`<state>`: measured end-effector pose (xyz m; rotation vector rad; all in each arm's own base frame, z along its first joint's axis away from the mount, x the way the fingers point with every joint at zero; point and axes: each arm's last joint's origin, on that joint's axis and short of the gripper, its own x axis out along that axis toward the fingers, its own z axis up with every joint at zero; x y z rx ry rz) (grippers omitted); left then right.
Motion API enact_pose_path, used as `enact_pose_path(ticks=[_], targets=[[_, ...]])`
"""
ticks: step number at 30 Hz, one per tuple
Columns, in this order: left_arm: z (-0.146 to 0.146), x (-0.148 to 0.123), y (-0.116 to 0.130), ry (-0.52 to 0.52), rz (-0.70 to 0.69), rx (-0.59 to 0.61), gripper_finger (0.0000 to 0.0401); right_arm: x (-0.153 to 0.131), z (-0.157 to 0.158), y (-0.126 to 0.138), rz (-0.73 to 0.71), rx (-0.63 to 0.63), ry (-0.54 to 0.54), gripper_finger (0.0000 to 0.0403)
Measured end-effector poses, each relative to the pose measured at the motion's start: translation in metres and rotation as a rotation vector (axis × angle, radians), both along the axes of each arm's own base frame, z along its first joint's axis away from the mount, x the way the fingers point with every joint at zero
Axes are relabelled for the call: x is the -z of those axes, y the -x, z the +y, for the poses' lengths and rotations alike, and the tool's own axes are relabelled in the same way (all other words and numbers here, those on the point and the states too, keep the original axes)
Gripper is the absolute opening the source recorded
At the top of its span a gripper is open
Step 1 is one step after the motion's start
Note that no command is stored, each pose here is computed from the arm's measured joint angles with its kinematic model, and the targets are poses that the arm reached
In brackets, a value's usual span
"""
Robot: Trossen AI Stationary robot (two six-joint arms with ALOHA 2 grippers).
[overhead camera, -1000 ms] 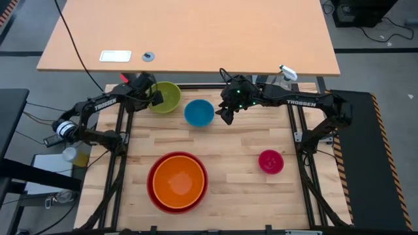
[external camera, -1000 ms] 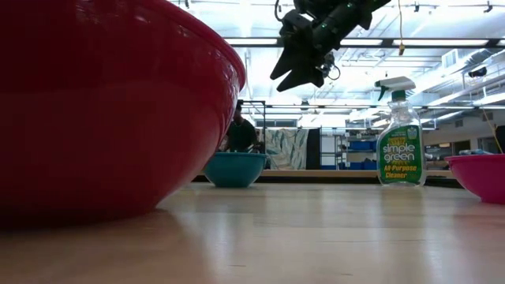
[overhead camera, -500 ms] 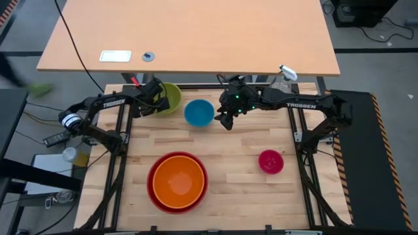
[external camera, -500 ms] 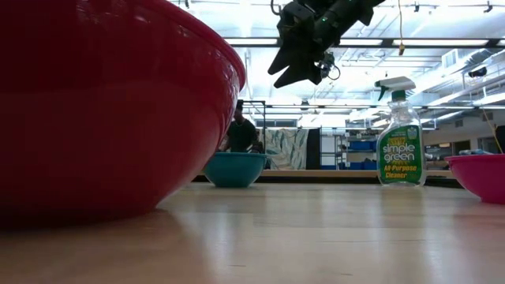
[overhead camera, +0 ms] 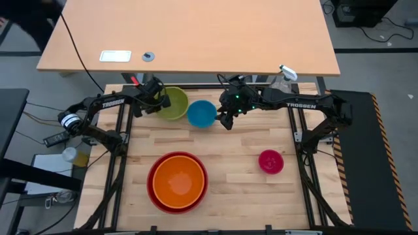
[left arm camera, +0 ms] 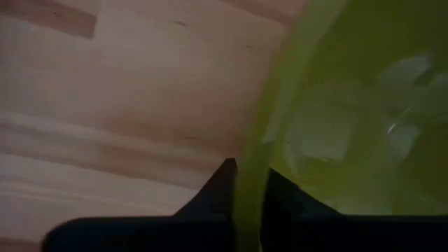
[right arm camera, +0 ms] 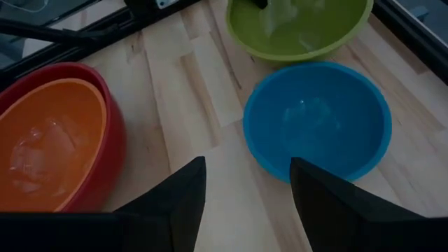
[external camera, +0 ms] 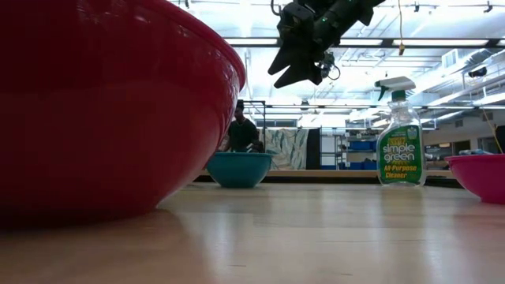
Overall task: Nest bowls inside each other
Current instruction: Stack the green bowl on top of the orange bowl
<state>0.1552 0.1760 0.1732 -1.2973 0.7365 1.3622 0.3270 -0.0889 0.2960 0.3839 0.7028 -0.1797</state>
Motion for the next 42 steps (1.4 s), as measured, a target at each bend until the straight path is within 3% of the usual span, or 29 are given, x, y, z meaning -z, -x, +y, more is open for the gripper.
enact_pose_path(ticks=[8,18,23,32,37,42], targets=[[-0.001,-0.001,0.001,0.001,0.004,0.009,0.0011,0.0,0.0,0.001,0.002,0.011,-0.014,0.0213],[-0.016,-0.032,0.022,-0.117,0.026,0.006,0.0009,-0.007,0.002,0.006,-0.013,0.0,-0.008,0.0213],[-0.034,-0.049,0.025,-0.124,-0.052,0.11,0.0009,-0.007,0.002,0.007,-0.011,-0.015,-0.011,0.0213],[-0.085,-0.087,0.027,-0.169,-0.344,0.389,0.0009,-0.003,-0.005,0.013,0.047,-0.024,-0.037,0.0213],[-0.119,-0.1,0.025,-0.142,-0.484,0.506,0.0009,-0.002,-0.004,0.014,0.053,-0.035,-0.032,0.0213],[-0.151,-0.103,0.013,-0.109,-0.533,0.622,0.0009,-0.002,-0.008,0.015,0.054,-0.037,-0.023,0.0213]])
